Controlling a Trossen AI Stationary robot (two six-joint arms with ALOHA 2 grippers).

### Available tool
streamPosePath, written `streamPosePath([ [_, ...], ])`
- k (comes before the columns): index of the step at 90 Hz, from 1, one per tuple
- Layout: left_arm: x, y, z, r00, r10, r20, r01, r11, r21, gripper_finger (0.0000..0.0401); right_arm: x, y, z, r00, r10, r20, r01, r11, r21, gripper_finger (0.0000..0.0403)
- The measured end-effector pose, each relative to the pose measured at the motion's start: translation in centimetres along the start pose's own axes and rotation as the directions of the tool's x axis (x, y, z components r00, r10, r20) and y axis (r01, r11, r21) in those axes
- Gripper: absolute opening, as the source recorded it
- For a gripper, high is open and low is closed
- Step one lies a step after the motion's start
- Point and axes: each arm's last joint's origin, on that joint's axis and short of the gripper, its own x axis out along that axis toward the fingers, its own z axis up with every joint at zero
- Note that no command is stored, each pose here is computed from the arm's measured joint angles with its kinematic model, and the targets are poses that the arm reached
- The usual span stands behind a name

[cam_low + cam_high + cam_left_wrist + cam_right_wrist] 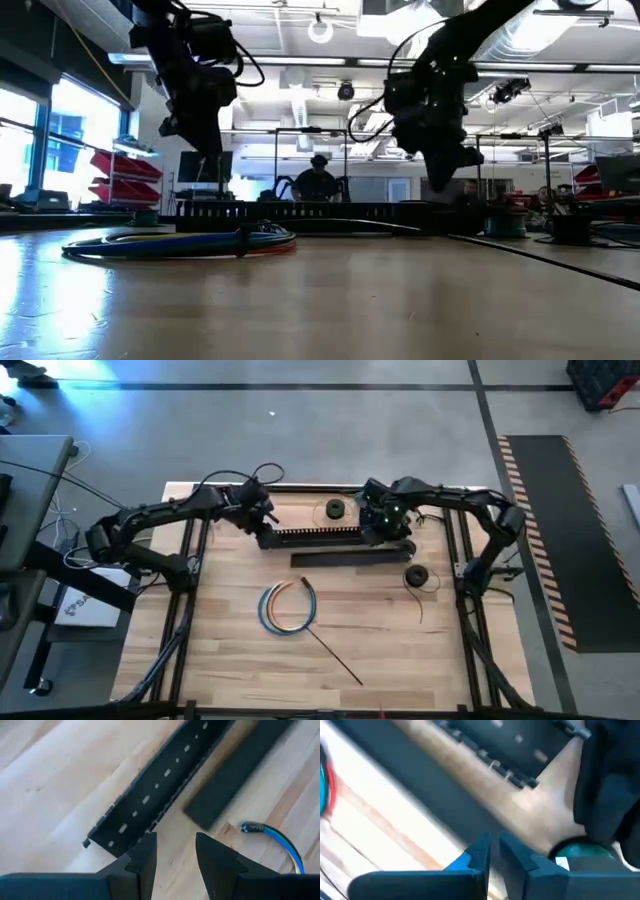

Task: Ziptie cables
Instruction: Put the ziptied cables into the black cable duct

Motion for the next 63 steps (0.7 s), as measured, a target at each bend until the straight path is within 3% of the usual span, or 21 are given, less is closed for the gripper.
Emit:
streamPosePath([
  [13, 0.0, 0.0, 0.1, 1.0, -0.003, 0.006, 0.003, 1.0, -0.012, 0.0117, -2.5, 0.8, -1.2, 0.996, 0.003, 0.09, 0.002, 0.998, -0.056, 0.0026],
  [29, 0.0, -0.2, 0.0, 1.0, -0.013, 0.002, 0.013, 1.0, 0.019, 0.0117, -3.3, 2.7, -2.0, 0.985, 0.141, 0.105, -0.107, 0.956, -0.273, 0.0089],
  [44, 0.0, -0.7, -0.1, 0.995, -0.1, -0.023, 0.101, 0.994, 0.048, 0.0117, -2.3, 4.2, -1.5, 0.979, 0.109, 0.172, -0.027, 0.906, -0.421, 0.0164],
  [63, 3.0, -1.4, 0.8, 0.998, -0.053, -0.016, 0.055, 0.991, 0.124, 0.0117, -1.2, 4.8, 1.2, 0.934, 0.161, 0.319, 0.012, 0.878, -0.479, 0.0205],
])
